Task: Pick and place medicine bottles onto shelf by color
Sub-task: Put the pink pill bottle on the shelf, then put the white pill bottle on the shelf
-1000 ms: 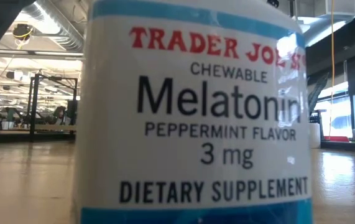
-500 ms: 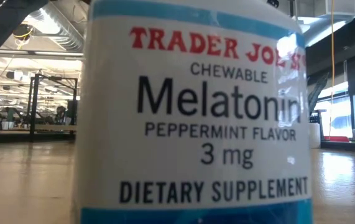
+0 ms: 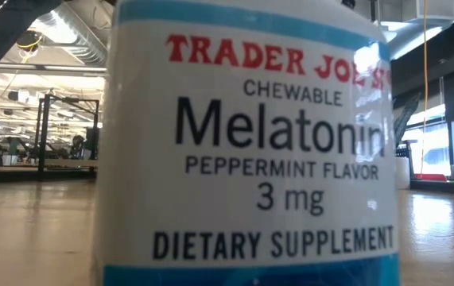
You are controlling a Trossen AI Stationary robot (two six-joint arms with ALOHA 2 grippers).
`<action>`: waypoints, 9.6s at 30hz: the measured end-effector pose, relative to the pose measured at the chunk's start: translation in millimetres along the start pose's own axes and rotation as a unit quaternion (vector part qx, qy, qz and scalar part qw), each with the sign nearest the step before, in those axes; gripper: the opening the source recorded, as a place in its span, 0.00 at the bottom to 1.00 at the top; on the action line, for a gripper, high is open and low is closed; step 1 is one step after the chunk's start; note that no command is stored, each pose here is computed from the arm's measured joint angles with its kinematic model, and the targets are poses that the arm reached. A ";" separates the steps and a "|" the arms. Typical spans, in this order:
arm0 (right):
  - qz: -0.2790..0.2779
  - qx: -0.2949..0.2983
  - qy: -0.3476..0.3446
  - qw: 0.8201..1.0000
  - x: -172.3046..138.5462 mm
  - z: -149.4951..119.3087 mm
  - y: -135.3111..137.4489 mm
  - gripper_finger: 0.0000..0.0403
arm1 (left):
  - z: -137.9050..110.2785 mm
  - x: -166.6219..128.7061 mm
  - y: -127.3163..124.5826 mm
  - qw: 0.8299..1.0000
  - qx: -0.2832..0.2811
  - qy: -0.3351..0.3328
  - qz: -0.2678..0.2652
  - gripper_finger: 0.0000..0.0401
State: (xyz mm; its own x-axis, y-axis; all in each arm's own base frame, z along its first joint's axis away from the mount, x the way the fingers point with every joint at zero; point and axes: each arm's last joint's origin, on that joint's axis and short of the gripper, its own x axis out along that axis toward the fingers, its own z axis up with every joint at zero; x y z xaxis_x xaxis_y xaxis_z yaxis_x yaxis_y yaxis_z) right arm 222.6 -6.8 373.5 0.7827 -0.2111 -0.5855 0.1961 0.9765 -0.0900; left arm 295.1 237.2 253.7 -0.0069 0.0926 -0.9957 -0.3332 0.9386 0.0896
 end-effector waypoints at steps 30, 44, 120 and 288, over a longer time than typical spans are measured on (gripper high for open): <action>-0.108 0.141 0.021 0.984 0.7 -7.2 -12.1 0.54 | 0.0 -0.2 -0.2 1.000 -0.005 0.000 0.000 0.41; -0.106 0.145 0.014 0.984 0.8 -5.8 -12.2 0.54 | 0.0 -0.4 -0.3 1.000 -0.004 -0.001 0.000 0.41; -0.106 0.143 0.014 0.984 0.8 -5.7 -12.2 0.54 | -4.7 -74.1 -54.2 0.998 0.041 -0.026 0.035 0.67; 0.317 -0.070 -0.054 0.944 -2.5 8.4 12.7 0.54 | -352.0 30.5 -404.9 0.959 0.141 -0.024 -0.243 0.67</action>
State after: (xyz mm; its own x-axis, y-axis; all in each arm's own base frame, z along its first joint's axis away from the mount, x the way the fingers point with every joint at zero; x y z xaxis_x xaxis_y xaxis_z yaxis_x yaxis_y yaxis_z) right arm 228.1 5.7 380.6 0.7741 0.4221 -0.4718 -0.4064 0.9028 0.1408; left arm 97.9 -257.0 178.6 0.1299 -0.3692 -0.9202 -0.0172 0.9271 -0.3744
